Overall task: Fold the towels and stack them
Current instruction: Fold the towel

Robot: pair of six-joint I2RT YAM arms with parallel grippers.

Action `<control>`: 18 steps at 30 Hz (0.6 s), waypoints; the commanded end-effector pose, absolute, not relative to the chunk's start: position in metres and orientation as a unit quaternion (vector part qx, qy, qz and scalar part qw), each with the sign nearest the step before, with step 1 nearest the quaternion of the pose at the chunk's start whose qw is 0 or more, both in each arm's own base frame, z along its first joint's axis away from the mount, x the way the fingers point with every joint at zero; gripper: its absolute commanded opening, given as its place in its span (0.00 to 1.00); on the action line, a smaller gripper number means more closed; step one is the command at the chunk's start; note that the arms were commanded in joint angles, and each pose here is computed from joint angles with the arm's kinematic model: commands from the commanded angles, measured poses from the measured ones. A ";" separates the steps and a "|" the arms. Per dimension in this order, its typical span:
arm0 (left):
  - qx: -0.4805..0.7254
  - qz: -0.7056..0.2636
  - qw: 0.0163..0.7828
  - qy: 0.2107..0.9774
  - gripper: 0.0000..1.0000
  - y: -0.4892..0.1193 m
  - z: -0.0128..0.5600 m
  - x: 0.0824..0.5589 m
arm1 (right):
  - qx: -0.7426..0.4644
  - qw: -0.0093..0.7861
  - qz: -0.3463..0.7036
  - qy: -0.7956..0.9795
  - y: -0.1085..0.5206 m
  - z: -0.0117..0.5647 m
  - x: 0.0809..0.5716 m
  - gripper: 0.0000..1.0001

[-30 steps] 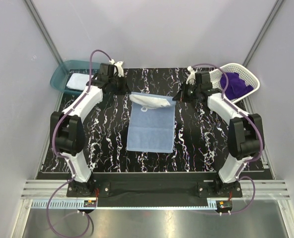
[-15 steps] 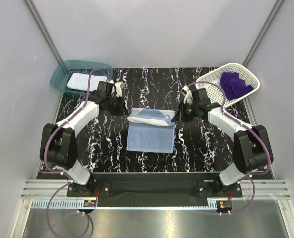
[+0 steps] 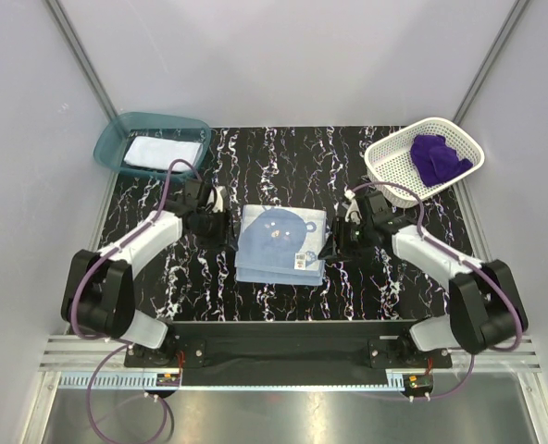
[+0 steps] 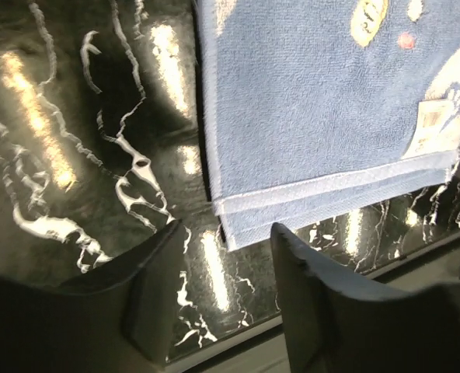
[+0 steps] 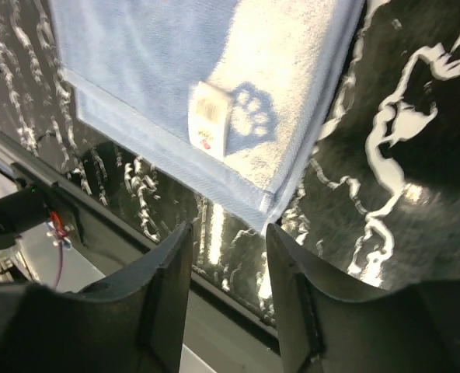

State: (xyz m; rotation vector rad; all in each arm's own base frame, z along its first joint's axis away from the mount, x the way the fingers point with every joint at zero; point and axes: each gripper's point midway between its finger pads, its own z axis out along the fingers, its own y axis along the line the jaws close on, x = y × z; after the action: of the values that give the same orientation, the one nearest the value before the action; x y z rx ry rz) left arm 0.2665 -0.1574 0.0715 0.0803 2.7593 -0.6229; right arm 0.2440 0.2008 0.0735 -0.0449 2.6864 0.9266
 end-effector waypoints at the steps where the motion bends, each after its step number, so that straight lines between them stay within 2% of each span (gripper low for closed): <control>1: 0.009 -0.180 0.204 0.962 0.55 -0.146 0.093 0.276 | 0.016 0.176 0.330 0.927 0.206 0.103 0.240 0.50; 5: -0.017 -0.208 0.215 0.954 0.56 -0.157 0.085 0.285 | 0.086 0.193 0.299 0.931 0.197 0.096 0.255 0.42; 7: -0.032 -0.217 0.199 0.955 0.54 -0.160 0.070 0.279 | 0.116 0.174 0.296 0.932 0.200 0.084 0.255 0.40; 11: -0.041 -0.225 0.189 0.955 0.51 -0.165 0.053 0.277 | 0.125 0.158 0.294 0.934 0.216 0.069 0.252 0.42; 14: -0.053 -0.225 0.199 0.952 0.48 -0.167 0.050 0.283 | 0.126 0.155 0.281 0.939 0.221 0.054 0.251 0.36; 18: -0.070 -0.233 0.189 0.951 0.44 -0.171 0.040 0.283 | 0.121 0.142 0.236 0.954 0.219 0.031 0.248 0.35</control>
State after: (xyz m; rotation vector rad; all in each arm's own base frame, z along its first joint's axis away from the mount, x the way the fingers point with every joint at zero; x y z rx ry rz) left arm 0.2640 -0.1619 0.0359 -0.1582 2.7586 -0.6088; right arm 0.2352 0.2185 0.0369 0.3217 2.7873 0.7592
